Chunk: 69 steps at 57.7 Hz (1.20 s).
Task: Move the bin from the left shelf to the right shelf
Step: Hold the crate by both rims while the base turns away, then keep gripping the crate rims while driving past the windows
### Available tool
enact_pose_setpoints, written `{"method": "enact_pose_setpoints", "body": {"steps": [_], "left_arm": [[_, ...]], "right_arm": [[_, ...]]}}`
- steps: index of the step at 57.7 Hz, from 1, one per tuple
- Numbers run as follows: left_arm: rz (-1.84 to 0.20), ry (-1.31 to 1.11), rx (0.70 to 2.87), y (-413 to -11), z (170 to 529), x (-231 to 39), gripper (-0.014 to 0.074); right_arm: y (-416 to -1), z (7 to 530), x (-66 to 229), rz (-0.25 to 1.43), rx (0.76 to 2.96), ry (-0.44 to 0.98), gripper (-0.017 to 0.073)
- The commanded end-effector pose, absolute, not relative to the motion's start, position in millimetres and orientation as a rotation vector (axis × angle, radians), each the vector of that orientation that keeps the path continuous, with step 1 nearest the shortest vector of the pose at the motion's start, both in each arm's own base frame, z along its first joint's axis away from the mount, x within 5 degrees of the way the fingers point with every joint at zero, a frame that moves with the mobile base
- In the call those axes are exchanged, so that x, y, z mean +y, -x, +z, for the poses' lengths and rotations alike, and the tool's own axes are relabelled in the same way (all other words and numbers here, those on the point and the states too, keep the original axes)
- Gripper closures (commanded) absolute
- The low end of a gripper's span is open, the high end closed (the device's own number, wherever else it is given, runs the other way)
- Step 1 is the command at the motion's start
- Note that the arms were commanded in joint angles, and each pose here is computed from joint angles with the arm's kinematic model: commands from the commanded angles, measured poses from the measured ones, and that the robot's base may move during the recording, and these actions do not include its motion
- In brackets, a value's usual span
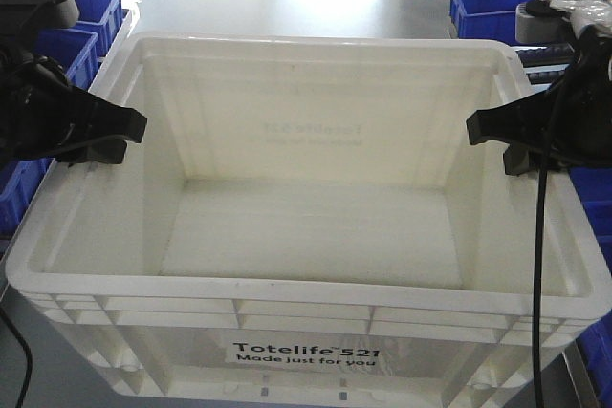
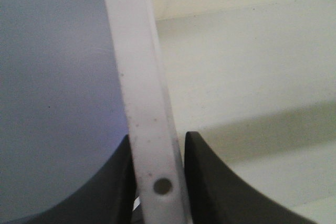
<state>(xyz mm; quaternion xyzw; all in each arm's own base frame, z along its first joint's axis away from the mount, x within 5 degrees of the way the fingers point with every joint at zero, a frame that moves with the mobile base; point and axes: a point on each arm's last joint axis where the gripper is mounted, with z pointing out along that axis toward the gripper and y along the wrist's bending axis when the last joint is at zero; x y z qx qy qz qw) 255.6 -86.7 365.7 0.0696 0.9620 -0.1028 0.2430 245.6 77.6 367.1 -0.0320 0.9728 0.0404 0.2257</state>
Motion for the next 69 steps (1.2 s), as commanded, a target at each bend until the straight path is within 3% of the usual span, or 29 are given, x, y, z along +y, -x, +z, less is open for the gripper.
{"method": "enact_pose_setpoints", "body": {"steps": [1, 69], "left_arm": [[-0.347, -0.225, 2.443, -252.2, 394.0, -91.6, 0.06], [-0.347, -0.225, 2.443, -252.2, 394.0, -91.6, 0.06]], "right_arm": [[-243.4, 389.8, 76.5, 0.126, 2.539, 0.143, 0.0547], [-243.4, 389.8, 76.6, 0.128, 2.539, 0.143, 0.0547]]}}
